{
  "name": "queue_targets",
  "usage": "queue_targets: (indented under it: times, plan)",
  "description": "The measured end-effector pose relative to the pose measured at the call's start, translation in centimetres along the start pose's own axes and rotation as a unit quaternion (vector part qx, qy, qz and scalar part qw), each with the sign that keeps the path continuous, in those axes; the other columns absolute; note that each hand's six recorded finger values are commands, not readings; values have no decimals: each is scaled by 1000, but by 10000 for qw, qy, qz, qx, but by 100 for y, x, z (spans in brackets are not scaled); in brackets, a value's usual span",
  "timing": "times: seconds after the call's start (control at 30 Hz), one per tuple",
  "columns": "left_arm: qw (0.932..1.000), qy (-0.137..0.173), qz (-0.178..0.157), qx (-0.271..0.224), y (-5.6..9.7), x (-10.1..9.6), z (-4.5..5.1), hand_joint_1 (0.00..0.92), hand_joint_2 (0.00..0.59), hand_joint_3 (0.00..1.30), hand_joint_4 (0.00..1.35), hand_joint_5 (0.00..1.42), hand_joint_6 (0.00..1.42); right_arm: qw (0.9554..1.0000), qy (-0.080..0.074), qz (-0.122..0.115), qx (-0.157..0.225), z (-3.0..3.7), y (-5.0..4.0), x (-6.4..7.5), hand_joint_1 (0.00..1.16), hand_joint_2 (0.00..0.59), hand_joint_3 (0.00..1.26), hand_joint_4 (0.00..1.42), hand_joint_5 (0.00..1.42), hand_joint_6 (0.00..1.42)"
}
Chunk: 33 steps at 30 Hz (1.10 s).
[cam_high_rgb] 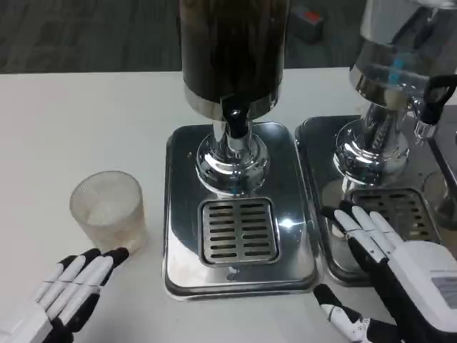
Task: Grasp the cup under the faucet to collect the drink, then remove the cup.
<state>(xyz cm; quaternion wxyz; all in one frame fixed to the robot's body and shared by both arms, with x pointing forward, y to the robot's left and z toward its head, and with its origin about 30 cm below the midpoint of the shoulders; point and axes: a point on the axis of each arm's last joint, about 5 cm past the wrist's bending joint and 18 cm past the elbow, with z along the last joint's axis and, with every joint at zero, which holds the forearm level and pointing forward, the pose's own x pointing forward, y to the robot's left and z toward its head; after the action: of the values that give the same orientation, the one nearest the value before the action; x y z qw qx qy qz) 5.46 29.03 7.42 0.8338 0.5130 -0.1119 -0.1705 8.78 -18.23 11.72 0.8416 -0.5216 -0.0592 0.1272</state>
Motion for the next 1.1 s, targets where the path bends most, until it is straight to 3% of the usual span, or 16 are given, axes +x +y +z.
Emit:
queue_targets:
  times: [0.37,0.43,0.5,0.77,0.93,1.1]
  plan:
    - [9948,313,669,-703,-46,4,-48,0,52,0,0,0,74,9991,49,-91,406,-10,-3,3,337,401,54,9,60,296]
    - [9916,428,800,-919,-70,0,-52,0,53,0,0,0,92,9986,72,-93,521,-15,5,2,332,397,54,11,63,298]
    - [9833,643,1108,-1292,-108,18,-61,0,53,0,0,0,97,9973,136,-47,718,-28,30,-3,308,390,54,12,74,306]
    - [9592,1004,1754,-1977,-133,197,-114,0,44,0,0,0,125,9917,248,-66,1256,-19,82,1,278,374,63,34,94,319]
    - [9540,1112,1875,-2061,-117,313,-185,0,29,0,0,6,168,9901,227,-36,1382,-5,100,16,279,389,82,50,114,319]
    - [9519,1189,1985,-2010,-73,430,-267,104,1,0,0,56,211,9888,207,-19,1478,10,109,31,280,389,110,95,148,319]
